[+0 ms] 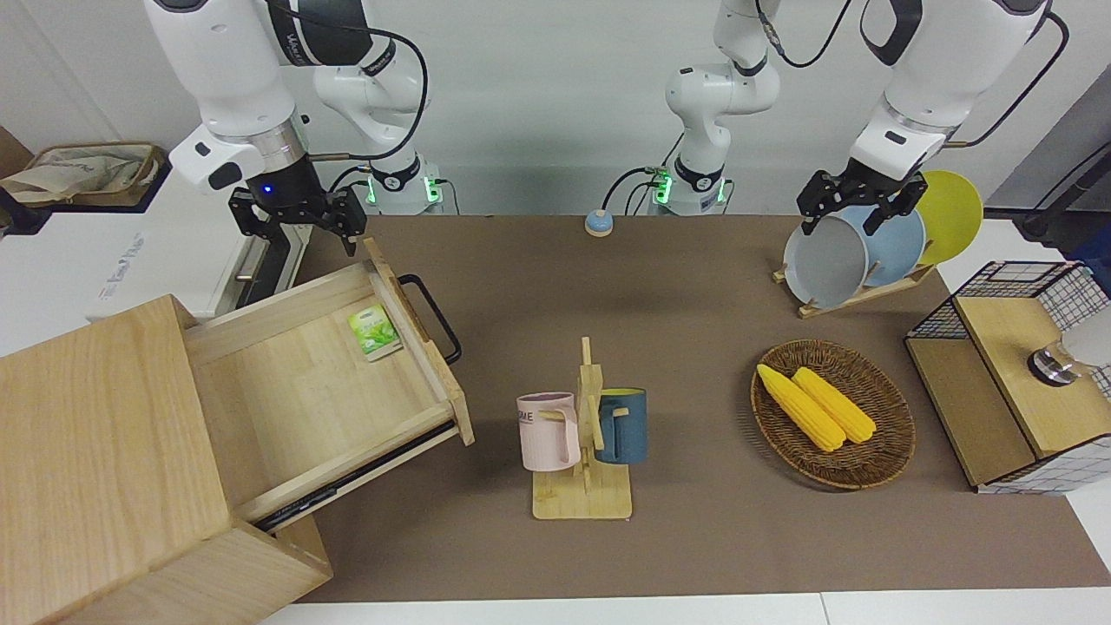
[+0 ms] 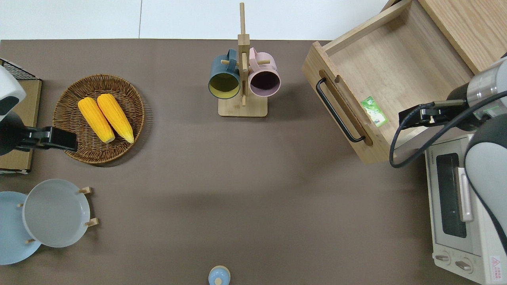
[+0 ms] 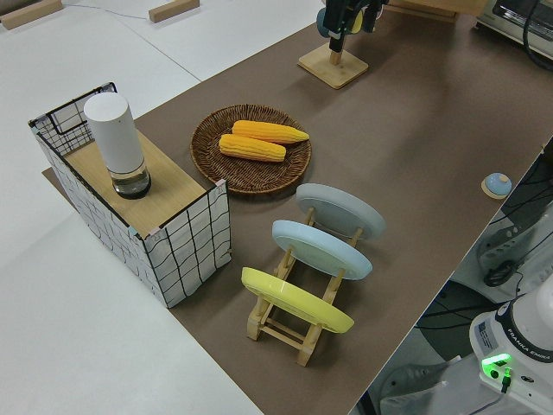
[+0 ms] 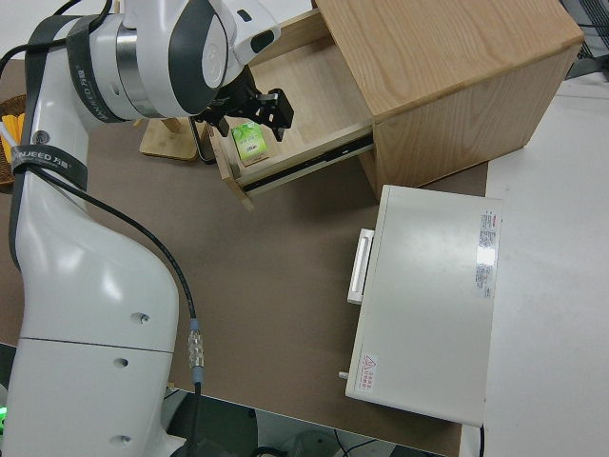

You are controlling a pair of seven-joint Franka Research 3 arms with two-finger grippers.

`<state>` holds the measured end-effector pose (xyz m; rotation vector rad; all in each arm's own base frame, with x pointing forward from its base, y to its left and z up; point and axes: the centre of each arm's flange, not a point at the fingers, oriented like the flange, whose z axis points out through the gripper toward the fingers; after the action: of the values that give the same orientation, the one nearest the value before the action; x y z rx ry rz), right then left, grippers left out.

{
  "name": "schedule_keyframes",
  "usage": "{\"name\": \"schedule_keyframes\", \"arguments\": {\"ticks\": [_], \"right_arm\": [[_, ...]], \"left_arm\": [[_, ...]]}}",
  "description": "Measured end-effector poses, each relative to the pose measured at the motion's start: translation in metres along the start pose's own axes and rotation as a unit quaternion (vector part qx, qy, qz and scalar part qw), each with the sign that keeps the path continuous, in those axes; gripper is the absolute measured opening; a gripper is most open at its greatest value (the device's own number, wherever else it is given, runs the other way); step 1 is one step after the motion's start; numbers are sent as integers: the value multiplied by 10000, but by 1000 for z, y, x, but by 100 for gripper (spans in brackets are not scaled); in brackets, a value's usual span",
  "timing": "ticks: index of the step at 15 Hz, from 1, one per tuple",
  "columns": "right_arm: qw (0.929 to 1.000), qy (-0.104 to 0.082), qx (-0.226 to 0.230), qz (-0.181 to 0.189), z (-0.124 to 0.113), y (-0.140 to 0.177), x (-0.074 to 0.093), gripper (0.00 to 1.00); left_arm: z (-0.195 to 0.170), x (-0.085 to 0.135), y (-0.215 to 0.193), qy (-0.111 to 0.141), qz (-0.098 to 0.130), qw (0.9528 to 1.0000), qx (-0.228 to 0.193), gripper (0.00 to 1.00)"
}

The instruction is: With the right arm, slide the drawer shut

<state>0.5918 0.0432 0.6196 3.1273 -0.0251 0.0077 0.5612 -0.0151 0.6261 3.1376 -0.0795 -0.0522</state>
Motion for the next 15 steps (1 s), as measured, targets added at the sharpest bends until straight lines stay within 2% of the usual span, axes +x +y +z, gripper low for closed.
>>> {"name": "schedule_keyframes", "arguments": {"ticks": [15], "right_arm": [[9999, 88, -49, -31, -9, -6, -4, 99]], "left_arm": [[0, 0, 0, 0, 0, 10000, 0, 100]]}}
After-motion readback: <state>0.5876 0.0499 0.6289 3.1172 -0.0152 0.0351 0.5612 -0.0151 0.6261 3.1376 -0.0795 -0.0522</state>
